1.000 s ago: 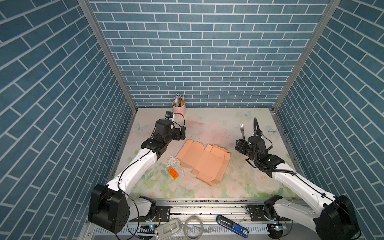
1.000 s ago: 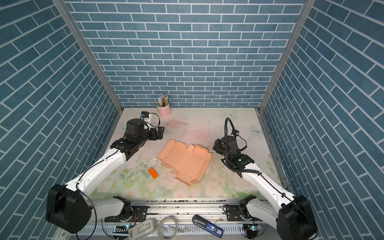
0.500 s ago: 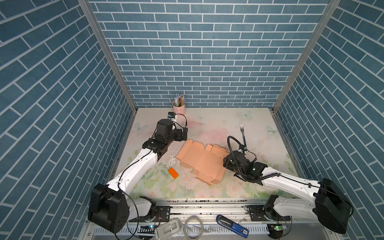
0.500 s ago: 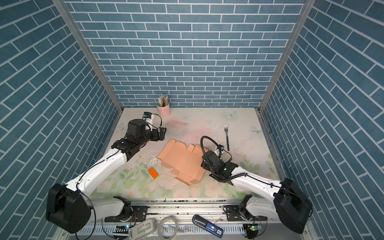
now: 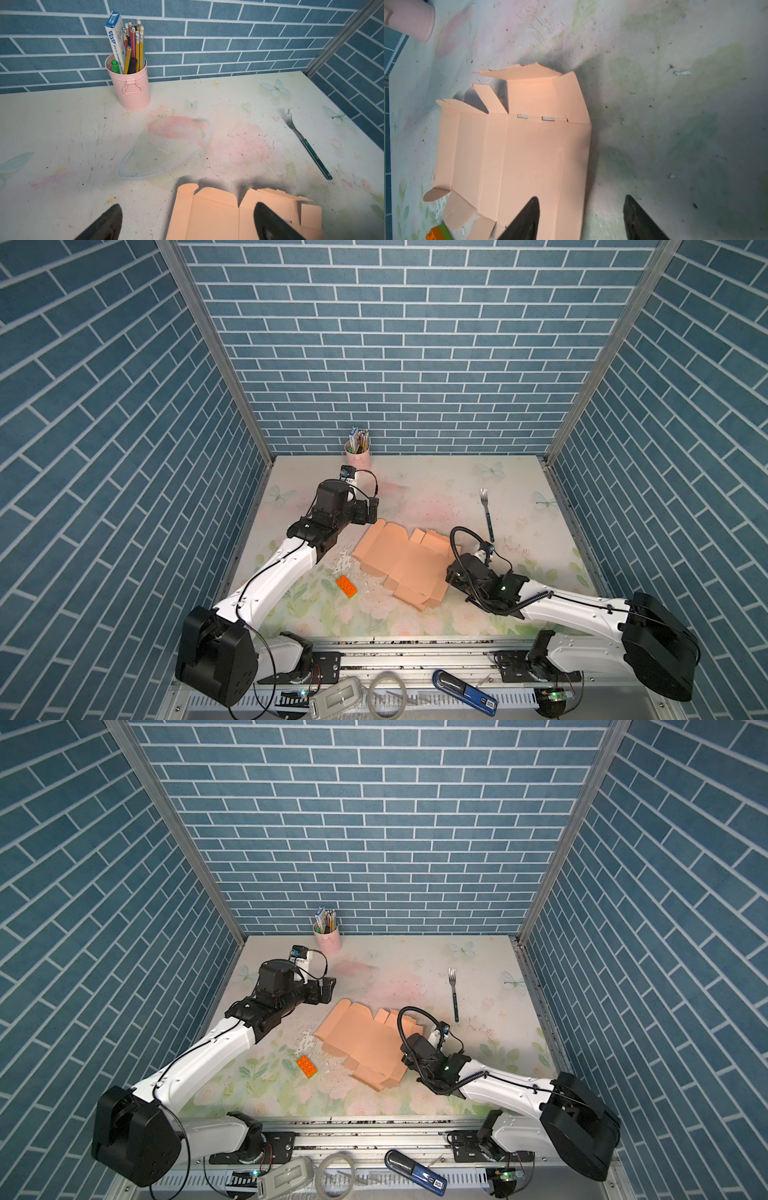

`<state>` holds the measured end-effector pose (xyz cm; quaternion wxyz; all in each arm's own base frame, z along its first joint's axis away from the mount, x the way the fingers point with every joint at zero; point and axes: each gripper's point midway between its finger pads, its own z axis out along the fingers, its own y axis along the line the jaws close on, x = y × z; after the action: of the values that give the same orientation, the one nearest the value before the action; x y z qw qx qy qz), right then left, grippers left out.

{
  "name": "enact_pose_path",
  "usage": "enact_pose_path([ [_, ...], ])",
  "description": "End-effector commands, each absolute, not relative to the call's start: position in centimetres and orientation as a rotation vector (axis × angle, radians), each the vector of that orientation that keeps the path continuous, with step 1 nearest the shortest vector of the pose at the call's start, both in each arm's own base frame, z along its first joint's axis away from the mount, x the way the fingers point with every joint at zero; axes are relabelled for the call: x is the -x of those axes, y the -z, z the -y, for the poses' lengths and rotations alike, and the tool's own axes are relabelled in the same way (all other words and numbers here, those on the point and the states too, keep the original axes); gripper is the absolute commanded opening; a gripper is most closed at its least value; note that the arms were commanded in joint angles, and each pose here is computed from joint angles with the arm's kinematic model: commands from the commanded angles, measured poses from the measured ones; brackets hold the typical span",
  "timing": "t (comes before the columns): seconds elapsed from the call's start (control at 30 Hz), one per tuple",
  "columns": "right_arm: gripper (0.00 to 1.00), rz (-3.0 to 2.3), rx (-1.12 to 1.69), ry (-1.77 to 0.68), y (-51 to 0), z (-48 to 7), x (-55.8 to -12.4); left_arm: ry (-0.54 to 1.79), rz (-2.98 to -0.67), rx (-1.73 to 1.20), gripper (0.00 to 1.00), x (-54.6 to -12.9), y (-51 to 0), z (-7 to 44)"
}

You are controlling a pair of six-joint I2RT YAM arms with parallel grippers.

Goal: Fold the paper box

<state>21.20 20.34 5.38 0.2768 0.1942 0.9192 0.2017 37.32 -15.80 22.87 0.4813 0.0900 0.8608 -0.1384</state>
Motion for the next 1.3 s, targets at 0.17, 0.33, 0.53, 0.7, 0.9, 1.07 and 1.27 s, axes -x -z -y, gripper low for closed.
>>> enact_pose_path([
  [0.17, 0.64, -2.457, -0.600, -0.725, -3.1, -21.3, -21.6, 0.388, -2.136, -0.268, 1.00, -37.2, -22.8, 17.8],
  [0.33, 0.61, -2.459, -0.568, -0.859, -2.0, -23.8, -22.4, 0.392, -2.166, -0.267, 1.00, -37.4, -21.9, 18.1],
  [0.53, 0.40, -2.453, -0.625, -0.956, -0.5, -25.3, -23.1, 0.386, -2.203, -0.272, 1.00, -37.8, -20.7, 18.3],
  [0.7, 0.22, -2.416, -0.627, -0.938, -1.1, -24.4, -23.7, 0.375, -2.213, -0.275, 1.00, -37.8, -20.3, 18.3],
  [0.9, 0.09, -2.405, -0.548, -0.831, -3.2, -22.8, -25.0, 0.340, -2.220, -0.307, 1.00, -37.7, -20.0, 18.3],
  [1.07, 0.00, -2.401, -0.439, -0.773, -5.3, -22.4, -26.2, 0.322, -2.218, -0.337, 1.00, -37.6, -19.9, 18.5],
  [1.27, 0.00, -2.422, -0.300, -0.757, -7.3, -23.1, -27.2, 0.324, -2.229, -0.390, 1.00, -37.3, -19.5, 19.2],
])
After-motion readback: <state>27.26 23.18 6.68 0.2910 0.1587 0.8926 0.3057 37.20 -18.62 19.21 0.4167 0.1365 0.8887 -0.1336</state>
